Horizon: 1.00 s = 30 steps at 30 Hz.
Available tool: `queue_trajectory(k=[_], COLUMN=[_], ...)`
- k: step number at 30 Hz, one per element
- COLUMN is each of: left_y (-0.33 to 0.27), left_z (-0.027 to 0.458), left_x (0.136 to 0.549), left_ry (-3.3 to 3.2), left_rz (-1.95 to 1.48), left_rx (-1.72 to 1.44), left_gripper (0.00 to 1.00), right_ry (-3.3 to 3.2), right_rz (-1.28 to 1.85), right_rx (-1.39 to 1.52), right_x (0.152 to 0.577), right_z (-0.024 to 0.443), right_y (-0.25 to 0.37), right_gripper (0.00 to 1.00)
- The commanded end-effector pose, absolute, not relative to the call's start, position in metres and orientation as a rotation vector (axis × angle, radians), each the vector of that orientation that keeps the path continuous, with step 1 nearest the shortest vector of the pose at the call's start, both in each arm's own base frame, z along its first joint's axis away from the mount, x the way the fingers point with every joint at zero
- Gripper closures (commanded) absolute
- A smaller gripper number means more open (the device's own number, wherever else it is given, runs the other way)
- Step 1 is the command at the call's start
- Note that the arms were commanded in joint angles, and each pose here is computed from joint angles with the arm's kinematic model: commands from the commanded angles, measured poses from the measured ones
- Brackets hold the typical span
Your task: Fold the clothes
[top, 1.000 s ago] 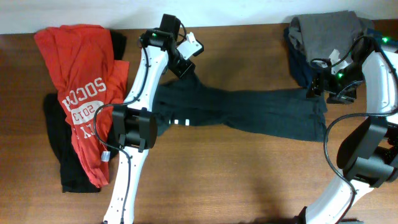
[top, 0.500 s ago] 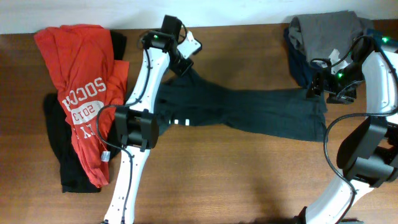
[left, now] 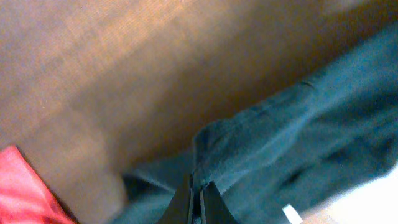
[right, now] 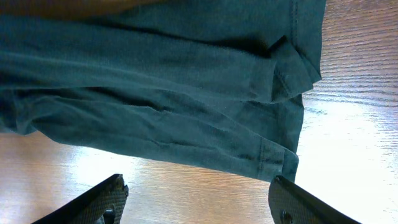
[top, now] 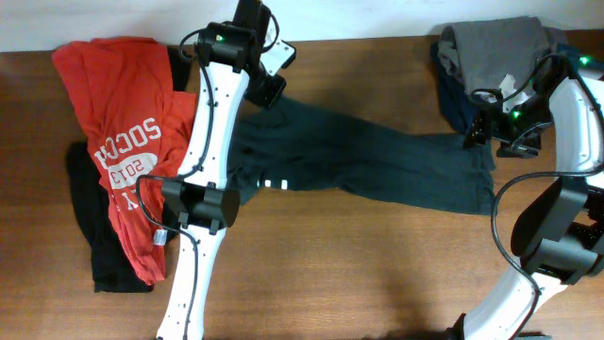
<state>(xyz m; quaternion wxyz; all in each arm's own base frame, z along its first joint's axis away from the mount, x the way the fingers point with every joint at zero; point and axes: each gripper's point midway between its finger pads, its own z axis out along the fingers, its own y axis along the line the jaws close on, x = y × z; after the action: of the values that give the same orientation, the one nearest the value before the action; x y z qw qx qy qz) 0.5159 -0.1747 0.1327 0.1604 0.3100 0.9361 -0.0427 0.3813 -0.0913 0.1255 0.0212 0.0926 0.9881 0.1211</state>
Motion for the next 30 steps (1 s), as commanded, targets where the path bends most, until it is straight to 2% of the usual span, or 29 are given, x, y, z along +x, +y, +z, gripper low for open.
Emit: queue_trajectory(k=[1, 9, 15, 22, 26, 27, 28, 29, 30], left_y=[-0.184, -0.220, -0.204, -0.193, -0.188, -0.188, -0.188, -0.191, -0.192], left_z=[0.174, 0.173, 0.180, 0.112, 0.068, 0.061, 0.058, 0.058, 0.061], left_x=[0.498, 0.478, 0.438, 0.389, 0.376, 0.375, 0.377, 0.385, 0.389], left_ry=[2.695, 2.728, 2.872, 3.174, 3.265, 3.267, 3.262, 3.226, 3.209], left_rz=[-0.162, -0.252, -0.230, -0.174, -0.151, -0.150, -0.152, -0.161, -0.166], left_rx=[0.691, 0.682, 0.697, 0.737, 0.751, 0.751, 0.750, 0.743, 0.740], left_gripper=[0.98, 0.98, 0.99, 0.99, 0.98, 0.94, 0.84, 0.63, 0.59], right_ry=[3.046, 3.056, 3.056, 3.055, 3.048, 3.048, 3.048, 3.048, 3.048], right_rz=[0.376, 0.380, 0.380, 0.379, 0.377, 0.377, 0.377, 0.377, 0.377], right_rx=[0.268, 0.270, 0.270, 0.270, 0.268, 0.268, 0.269, 0.269, 0.269], right_x=[0.386, 0.384, 0.384, 0.384, 0.386, 0.386, 0.386, 0.386, 0.386], right_z=[0.131, 0.131, 0.131, 0.131, 0.131, 0.131, 0.131, 0.131, 0.131], right_y=[-0.088, -0.087, -0.087, -0.087, -0.088, -0.088, -0.088, -0.088, -0.088], right_gripper=[0.22, 0.21, 0.21, 0.20, 0.20, 0.20, 0.20, 0.20, 0.20])
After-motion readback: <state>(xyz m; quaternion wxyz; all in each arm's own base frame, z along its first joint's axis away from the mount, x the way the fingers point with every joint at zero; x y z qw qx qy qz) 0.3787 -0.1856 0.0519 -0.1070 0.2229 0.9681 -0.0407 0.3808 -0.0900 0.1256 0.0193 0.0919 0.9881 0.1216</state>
